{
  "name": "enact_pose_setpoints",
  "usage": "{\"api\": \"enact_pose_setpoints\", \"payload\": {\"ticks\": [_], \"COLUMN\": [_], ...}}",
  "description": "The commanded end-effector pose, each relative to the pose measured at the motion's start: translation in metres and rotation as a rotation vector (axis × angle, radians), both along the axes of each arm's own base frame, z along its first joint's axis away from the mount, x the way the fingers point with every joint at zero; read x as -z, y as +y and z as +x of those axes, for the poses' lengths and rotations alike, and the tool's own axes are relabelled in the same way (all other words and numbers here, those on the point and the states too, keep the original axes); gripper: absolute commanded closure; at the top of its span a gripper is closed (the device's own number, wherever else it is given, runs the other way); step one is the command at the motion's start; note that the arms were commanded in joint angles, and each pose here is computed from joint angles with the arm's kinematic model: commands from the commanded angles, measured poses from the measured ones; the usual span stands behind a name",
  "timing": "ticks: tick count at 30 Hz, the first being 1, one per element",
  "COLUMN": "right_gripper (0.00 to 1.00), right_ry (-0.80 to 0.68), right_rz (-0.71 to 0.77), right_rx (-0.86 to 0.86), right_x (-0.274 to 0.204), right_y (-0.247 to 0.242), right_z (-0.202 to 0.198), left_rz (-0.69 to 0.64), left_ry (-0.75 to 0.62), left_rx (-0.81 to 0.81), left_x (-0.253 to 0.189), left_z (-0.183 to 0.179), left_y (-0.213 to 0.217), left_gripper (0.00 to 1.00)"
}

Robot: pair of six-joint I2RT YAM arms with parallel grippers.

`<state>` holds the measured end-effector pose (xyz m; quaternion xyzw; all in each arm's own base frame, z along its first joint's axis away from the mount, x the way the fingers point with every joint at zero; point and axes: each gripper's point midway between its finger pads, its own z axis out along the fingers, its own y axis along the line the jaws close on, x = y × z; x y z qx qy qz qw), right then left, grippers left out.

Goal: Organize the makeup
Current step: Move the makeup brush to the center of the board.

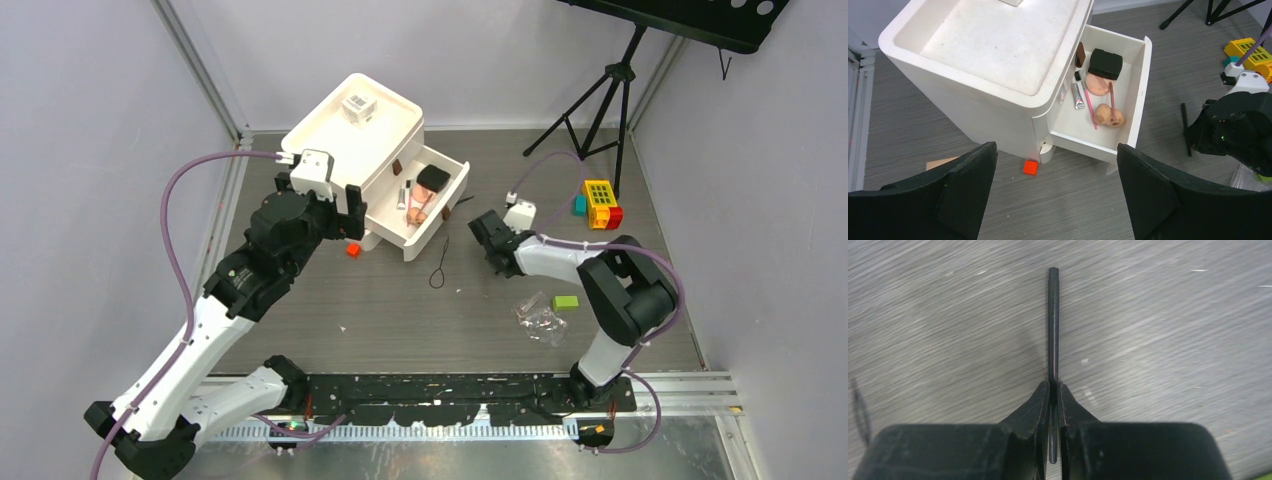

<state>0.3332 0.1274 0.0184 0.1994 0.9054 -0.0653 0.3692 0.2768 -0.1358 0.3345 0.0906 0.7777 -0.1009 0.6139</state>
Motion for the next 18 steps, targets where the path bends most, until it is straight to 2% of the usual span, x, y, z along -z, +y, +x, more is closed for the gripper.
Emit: {"api": "enact_pose_setpoints", "payload": {"ticks": [1,3,5,7,12,18], "right_gripper": [0.87,0.81,0.69,0.60,0.57,0.62], "right_ry": [0.039,0.048,0.048,0.042,0.038,0.022], "right_rz": [0.036,0.042,0.035,0.016,-0.024,-0.087], "right_rx": [-0.106,-0.104,-0.097,-0.095,-0.117,-0.070], "right_x": [0.012,0.017,0.018,0.018,0.020,0.029], "right_y": [0.032,0.033,0.030,0.027,0.025,0.013], "right_z": [-0.004,-0.007,-0.008,-0.007,-0.002,0.002], "left_rz": [-0.021,-0.020,-0.021,-0.020,-0.015,-0.017], "left_ry": [-0.041,-0.040,-0.038,-0.035,-0.023,-0.030], "left_rx": [-0.003,-0.001,0.001,0.006,0.012,0.005], "left_x": [-0.017,-0.016,-0.016,-0.014,-0.013,-0.014], "left_z": [0.002,0.002,0.002,0.003,0.005,0.004], "left_y": [0.000,0.000,-0.001,-0.002,-0.005,-0.003], "left_gripper": [0.09,0.08,0.08,0.08,0.09,0.09]}}
